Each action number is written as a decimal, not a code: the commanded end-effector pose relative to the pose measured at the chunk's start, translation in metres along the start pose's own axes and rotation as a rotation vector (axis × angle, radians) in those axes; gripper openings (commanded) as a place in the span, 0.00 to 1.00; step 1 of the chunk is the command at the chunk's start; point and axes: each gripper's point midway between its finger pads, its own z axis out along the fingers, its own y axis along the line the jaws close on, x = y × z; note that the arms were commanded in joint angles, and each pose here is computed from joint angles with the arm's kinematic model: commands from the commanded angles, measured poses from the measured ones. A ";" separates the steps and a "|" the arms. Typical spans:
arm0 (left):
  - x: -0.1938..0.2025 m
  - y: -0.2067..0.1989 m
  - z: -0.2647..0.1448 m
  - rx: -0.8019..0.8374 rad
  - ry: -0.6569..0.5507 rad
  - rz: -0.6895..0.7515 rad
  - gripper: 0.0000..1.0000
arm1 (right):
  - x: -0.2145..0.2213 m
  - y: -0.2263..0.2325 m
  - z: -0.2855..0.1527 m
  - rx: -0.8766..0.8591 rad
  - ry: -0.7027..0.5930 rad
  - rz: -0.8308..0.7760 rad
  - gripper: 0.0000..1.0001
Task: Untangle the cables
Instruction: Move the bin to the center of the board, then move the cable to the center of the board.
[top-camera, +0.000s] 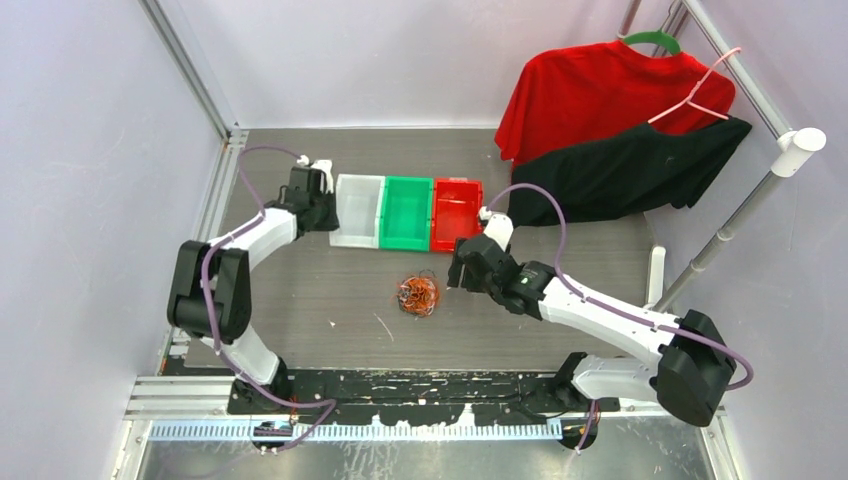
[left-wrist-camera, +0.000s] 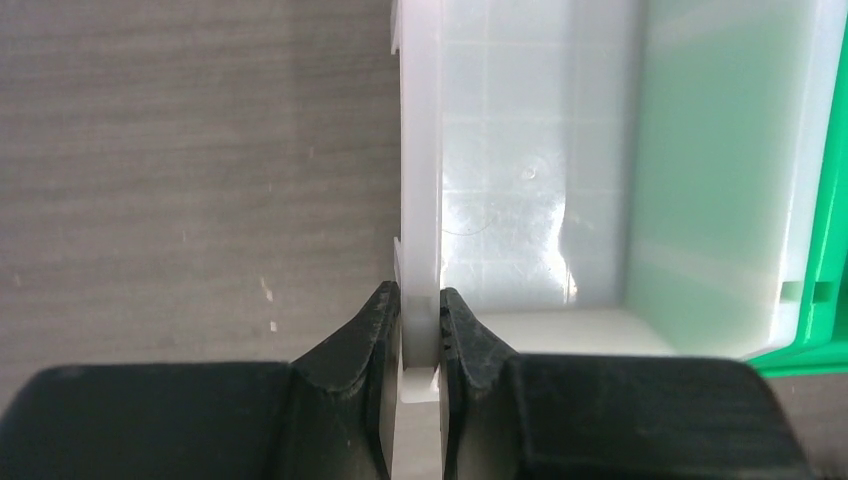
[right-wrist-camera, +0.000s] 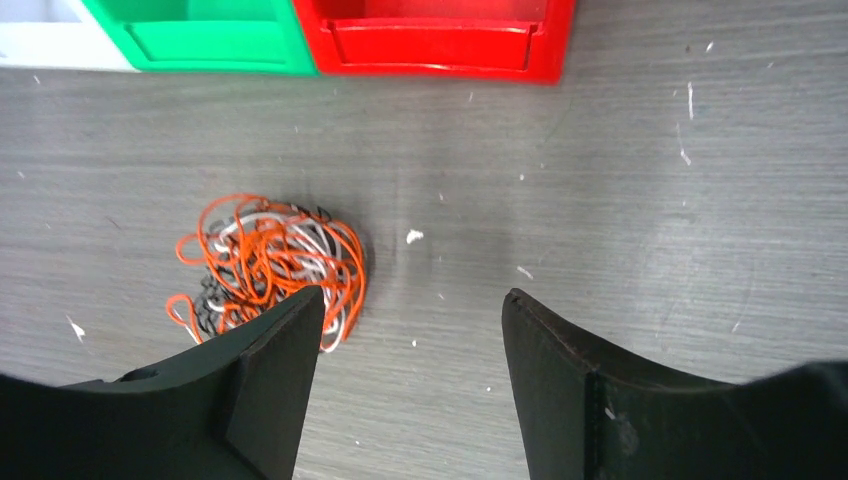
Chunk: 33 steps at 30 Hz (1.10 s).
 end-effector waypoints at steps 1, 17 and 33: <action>0.025 -0.003 -0.026 -0.007 0.013 -0.097 0.12 | 0.013 0.009 -0.005 -0.018 -0.002 -0.011 0.70; 0.019 -0.020 -0.096 0.134 0.054 0.027 0.81 | 0.076 0.081 0.021 -0.228 0.151 -0.171 0.66; 0.071 -0.051 -0.198 0.503 0.275 0.349 0.84 | 0.133 0.034 -0.060 -0.257 0.316 -0.221 0.01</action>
